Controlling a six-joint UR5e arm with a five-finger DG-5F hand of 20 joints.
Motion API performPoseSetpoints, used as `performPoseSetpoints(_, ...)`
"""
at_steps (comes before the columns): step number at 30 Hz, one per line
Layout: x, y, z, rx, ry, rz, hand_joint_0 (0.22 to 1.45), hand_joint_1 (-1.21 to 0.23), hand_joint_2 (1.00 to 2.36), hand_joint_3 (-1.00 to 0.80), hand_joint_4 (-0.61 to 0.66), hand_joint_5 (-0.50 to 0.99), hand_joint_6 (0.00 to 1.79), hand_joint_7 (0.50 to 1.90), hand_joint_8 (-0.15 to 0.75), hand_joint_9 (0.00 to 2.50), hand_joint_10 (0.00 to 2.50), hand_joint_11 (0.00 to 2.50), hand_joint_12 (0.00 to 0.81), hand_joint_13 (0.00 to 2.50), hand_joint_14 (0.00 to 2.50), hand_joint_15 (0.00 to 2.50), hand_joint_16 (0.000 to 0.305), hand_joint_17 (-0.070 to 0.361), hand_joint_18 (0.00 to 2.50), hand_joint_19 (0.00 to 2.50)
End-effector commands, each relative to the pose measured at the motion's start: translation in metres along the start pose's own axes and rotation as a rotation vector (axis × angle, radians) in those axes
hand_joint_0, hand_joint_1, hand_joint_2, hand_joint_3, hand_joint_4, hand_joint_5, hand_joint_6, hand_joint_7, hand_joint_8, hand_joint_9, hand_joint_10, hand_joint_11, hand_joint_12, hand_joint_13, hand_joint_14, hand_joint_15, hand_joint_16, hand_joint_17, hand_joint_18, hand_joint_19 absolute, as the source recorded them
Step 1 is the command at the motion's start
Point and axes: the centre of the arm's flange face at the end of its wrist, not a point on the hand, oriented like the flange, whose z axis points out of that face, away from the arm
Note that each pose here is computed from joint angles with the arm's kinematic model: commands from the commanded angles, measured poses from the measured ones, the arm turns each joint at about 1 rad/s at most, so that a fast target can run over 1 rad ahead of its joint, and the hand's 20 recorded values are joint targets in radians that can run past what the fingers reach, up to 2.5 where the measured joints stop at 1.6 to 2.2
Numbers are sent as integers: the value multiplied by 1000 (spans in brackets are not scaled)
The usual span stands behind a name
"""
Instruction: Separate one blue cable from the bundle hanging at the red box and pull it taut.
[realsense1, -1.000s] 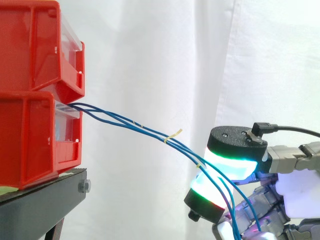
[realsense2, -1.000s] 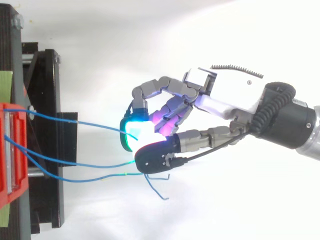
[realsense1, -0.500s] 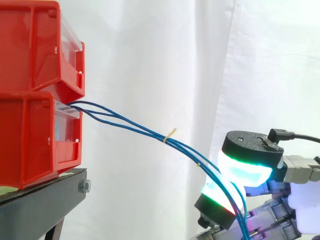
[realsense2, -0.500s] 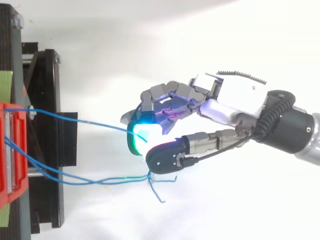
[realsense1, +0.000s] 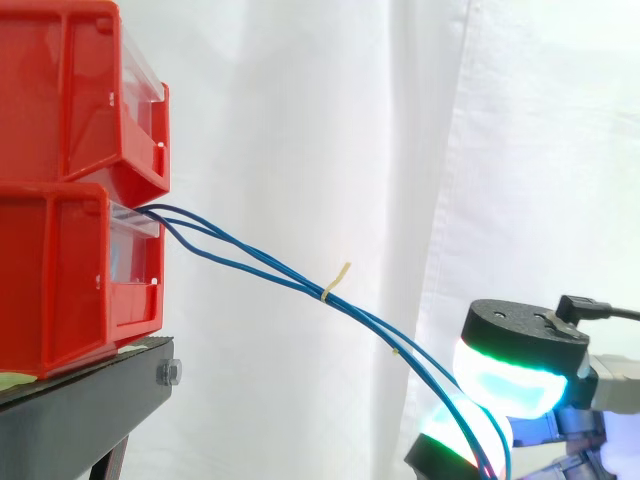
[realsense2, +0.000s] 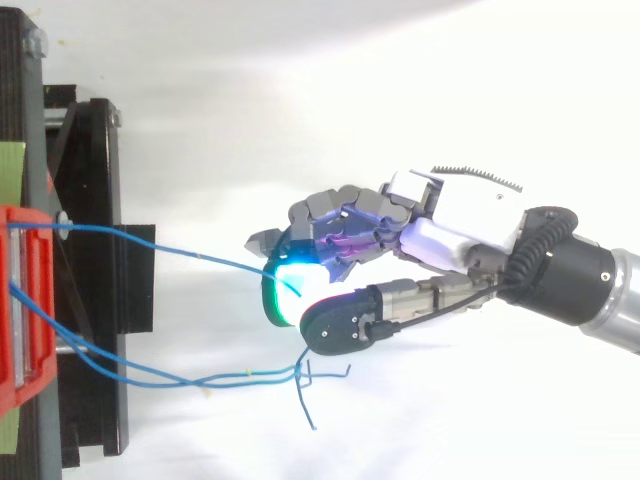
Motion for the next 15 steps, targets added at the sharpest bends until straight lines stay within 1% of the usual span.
performPoseSetpoints(1,3,-7,-4,-33,8,27,706,-787,1019,-95,-96,-194,908,1400,286,396,2,117,380,565,8,258,49,110,750,530)
performPoseSetpoints(4,2,-11,-7,-40,2,32,708,-787,1018,-103,-74,-196,910,1385,292,395,2,126,379,565,9,260,49,110,753,530)
performPoseSetpoints(5,3,-13,-9,-44,4,34,708,-786,1018,-103,-78,-195,910,1386,292,395,3,118,379,566,8,261,49,110,753,530)
performPoseSetpoints(8,7,-17,-12,-49,13,38,709,-785,1019,-108,-71,-197,911,1373,314,486,5,218,381,576,9,269,49,110,755,532)
performPoseSetpoints(9,7,-18,-14,-45,14,34,709,-784,1019,-108,-69,-197,911,1371,319,524,6,260,382,581,9,277,49,110,756,538)
performPoseSetpoints(10,6,-23,-18,-31,17,21,709,-783,1019,-109,-67,-197,911,1374,329,597,9,334,382,588,9,283,49,111,765,536)
performPoseSetpoints(12,4,-28,-24,-16,20,9,708,-783,1020,-106,-68,-198,911,1365,332,630,10,399,384,598,10,294,49,111,770,546)
performPoseSetpoints(13,2,-34,-28,-6,21,1,709,-783,1019,-110,-69,-198,911,1367,335,642,10,414,384,601,11,297,49,111,771,544)
performPoseSetpoints(15,2,-37,-31,-4,25,2,709,-783,1019,-108,-66,-198,911,1371,336,685,12,508,384,606,10,303,49,111,776,546)
